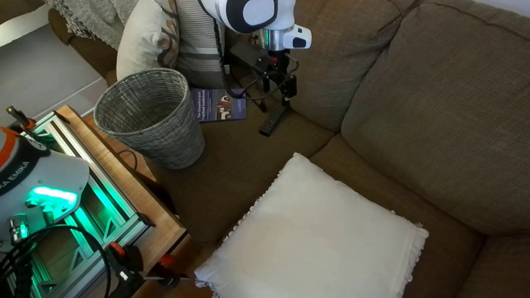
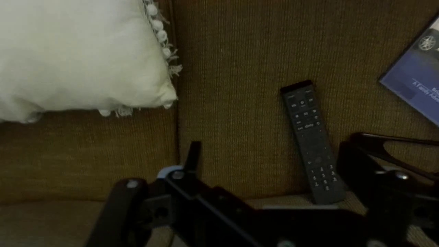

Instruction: Put the black remote control on the backrest of the sofa.

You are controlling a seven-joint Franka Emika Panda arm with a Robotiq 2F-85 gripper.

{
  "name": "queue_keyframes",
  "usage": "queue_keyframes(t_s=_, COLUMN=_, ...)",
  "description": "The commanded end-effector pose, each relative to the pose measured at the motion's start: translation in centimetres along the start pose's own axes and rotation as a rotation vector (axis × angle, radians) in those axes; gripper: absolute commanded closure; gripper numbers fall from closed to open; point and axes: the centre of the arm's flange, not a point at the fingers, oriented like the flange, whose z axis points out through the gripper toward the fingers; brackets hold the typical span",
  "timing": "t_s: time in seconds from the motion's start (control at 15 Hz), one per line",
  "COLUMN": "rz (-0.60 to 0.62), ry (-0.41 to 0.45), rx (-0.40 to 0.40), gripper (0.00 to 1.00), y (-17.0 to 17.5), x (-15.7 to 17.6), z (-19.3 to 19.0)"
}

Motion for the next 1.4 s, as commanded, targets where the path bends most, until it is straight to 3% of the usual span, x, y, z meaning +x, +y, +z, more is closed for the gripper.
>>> queue_keyframes(t_s=0.0, rz=-0.190, ry=0.069, rx=-0.024, gripper=0.00, y=-2.0, x=0.5, z=5.3)
queue_keyframes(t_s=0.47, rz=-0.561, ry=0.042, rx=0.041, gripper=0.00, y=-6.7, x=3.6, z=13.3)
queue_keyframes(t_s=0.6, rz=-0.570, ry=-0.023, rx=0.030, gripper=0.00, y=-8.0, x=4.5, z=15.0)
queue_keyframes(t_s=1.0, rz=-0.495, ry=-0.226, rx=-0.119, gripper=0.00, y=-10.7, x=4.3, z=17.8)
queue_keyframes(t_s=1.27, rz=-0.481, ry=-0.215, rx=-0.064, gripper=0.00, y=-11.7, x=5.1, z=18.8)
queue_keyframes(t_s=1.33, rz=-0.498, ry=-0.209, rx=-0.083, gripper=0.00, y=-11.9, x=3.2, z=17.6)
